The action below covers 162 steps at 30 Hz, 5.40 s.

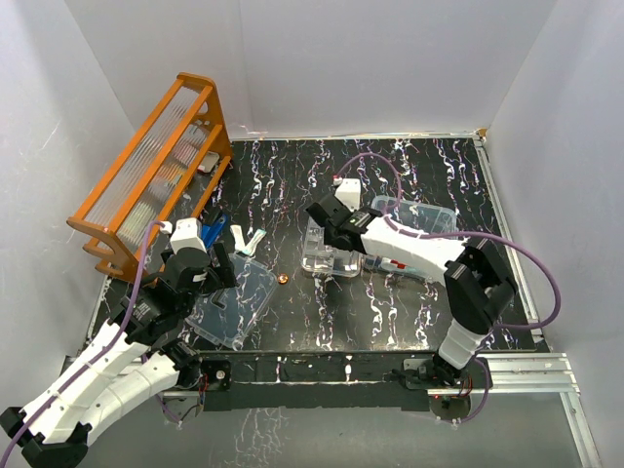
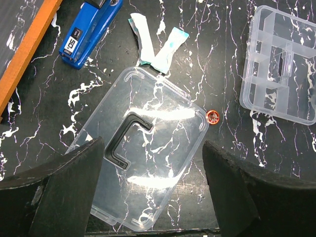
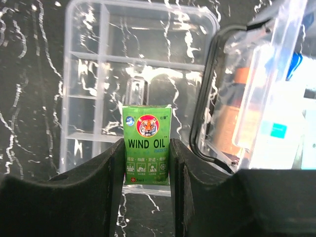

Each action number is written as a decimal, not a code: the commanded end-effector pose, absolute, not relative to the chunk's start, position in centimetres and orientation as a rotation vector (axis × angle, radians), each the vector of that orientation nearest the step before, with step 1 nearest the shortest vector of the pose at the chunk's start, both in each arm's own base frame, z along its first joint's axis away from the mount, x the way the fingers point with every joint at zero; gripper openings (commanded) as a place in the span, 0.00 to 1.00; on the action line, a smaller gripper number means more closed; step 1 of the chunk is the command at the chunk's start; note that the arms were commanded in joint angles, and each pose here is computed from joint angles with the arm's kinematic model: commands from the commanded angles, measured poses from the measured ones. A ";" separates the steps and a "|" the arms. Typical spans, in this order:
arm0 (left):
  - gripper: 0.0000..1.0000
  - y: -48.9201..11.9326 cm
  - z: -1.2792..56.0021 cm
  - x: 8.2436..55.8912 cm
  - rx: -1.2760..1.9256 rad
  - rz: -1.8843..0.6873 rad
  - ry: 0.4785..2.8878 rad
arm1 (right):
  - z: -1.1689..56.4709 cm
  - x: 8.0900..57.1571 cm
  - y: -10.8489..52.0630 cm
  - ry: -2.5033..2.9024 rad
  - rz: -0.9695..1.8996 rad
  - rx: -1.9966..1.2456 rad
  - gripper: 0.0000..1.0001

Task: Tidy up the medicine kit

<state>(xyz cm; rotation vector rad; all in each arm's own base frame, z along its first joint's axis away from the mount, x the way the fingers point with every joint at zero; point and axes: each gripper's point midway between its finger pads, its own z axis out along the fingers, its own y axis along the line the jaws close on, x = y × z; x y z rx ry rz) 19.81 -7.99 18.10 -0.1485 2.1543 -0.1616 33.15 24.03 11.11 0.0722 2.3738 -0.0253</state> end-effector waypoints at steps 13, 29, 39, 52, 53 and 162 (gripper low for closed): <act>0.79 -7.9 18.0 19.9 -0.146 -0.149 2.160 | 8.4 32.8 22.4 2.374 -0.072 0.189 0.35; 0.79 -7.8 18.0 19.9 -0.146 -0.144 2.159 | 5.6 32.4 22.0 2.436 -0.130 0.174 0.42; 0.79 -7.8 18.1 19.9 -0.152 -0.149 2.157 | 8.6 32.8 22.8 2.397 -0.041 0.167 0.46; 0.79 -7.9 18.0 19.9 -0.147 -0.147 2.162 | 10.6 34.0 17.7 2.332 -0.139 0.288 0.48; 0.79 -7.9 18.0 19.9 -0.148 -0.148 2.162 | 10.7 34.1 17.3 2.330 -0.147 0.295 0.47; 0.78 -5.9 18.8 19.6 -0.251 -0.082 2.117 | 11.2 36.2 46.4 2.323 0.455 -0.549 0.40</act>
